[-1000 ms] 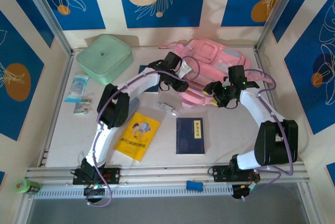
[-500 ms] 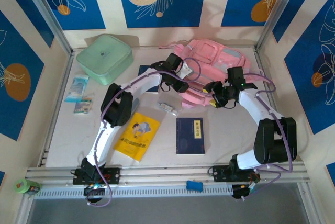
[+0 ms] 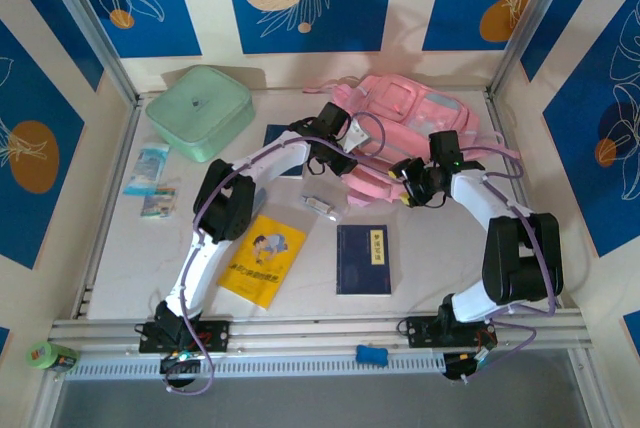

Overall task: Pack the student bag
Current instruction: Unzip the student bag at the center of the table.

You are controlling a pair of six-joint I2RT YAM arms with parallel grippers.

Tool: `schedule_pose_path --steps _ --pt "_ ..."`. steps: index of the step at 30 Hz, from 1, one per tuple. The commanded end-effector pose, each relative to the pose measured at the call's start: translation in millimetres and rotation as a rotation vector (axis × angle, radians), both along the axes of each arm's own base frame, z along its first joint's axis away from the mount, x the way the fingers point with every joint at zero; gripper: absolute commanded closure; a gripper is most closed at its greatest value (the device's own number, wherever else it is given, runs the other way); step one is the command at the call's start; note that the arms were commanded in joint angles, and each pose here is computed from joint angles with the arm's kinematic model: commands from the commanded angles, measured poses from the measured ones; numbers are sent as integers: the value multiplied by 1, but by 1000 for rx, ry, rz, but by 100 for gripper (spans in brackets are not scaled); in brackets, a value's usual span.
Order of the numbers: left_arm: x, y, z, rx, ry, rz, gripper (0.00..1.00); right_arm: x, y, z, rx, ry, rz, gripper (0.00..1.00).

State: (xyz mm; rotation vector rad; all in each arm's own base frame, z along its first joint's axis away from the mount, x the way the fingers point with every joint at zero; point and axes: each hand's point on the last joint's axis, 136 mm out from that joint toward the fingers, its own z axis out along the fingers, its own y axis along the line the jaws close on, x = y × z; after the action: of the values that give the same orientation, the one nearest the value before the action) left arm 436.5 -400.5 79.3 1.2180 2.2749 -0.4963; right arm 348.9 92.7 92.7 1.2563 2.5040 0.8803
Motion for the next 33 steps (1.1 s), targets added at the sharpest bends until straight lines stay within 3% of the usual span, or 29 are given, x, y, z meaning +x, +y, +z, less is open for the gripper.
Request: schedule_pose_path --steps 1,7,17,20,22,26,29,33 --pt "11 13 9 55 -61 19 92 4 -8 -9 -18 17 -34 41" --pt "12 24 15 91 -107 33 100 7 -22 -20 -43 33 -41 53" --pt "4 39 19 125 -132 48 100 10 -68 -27 -120 4 -49 89" --pt "0 41 20 114 -120 55 100 12 -71 -21 -92 -9 -42 92" --pt "-1 42 21 109 -120 68 100 8 -62 -10 -59 -26 -30 87" --pt "-3 41 22 94 -112 75 100 -6 -30 10 15 -53 -31 60" --pt "-2 40 23 85 -111 82 100 -7 -6 9 62 -45 -40 45" --pt "-1 37 23 77 -107 88 100 8 12 -4 70 6 -57 38"
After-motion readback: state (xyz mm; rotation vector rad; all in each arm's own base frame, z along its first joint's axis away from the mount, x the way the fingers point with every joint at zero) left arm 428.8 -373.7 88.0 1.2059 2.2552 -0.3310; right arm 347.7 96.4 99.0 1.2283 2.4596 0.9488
